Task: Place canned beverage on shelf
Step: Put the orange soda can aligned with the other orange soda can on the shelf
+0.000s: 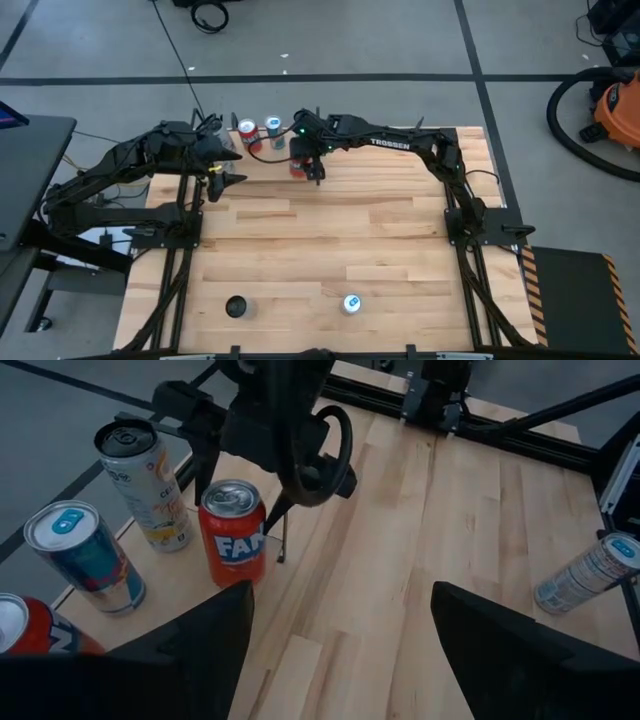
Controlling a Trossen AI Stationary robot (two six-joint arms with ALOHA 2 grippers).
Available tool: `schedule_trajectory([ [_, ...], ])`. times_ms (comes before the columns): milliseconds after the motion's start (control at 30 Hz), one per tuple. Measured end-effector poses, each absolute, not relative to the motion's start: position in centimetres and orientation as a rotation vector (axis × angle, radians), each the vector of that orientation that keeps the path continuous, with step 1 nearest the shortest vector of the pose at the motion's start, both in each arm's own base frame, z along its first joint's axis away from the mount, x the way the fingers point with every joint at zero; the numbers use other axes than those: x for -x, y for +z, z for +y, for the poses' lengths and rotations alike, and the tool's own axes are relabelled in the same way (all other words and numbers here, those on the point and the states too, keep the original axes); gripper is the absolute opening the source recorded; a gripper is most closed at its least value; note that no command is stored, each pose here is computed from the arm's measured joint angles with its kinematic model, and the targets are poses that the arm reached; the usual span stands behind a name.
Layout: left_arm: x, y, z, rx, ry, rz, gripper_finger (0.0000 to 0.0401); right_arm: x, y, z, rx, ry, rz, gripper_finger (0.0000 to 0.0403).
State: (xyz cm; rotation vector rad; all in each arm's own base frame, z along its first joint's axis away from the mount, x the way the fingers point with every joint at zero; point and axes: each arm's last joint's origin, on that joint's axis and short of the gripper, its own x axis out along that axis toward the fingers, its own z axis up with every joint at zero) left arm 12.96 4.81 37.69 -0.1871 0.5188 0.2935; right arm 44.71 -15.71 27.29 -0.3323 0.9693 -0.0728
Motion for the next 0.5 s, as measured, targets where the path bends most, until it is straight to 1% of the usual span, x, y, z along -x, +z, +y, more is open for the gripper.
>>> schedule_trajectory([
  [333, -12.96, 37.69, 4.81, 0.187, 0.294, 0.519, 0.0307, -44.72, 27.06, -15.87, 0.348, -0.088, 0.987, 0.0323],
  [500, -12.96, 37.69, 4.81, 0.187, 0.294, 0.519, 0.0307, -44.69, 27.04, -15.87, 0.363, -0.078, 0.992, 0.0341],
])
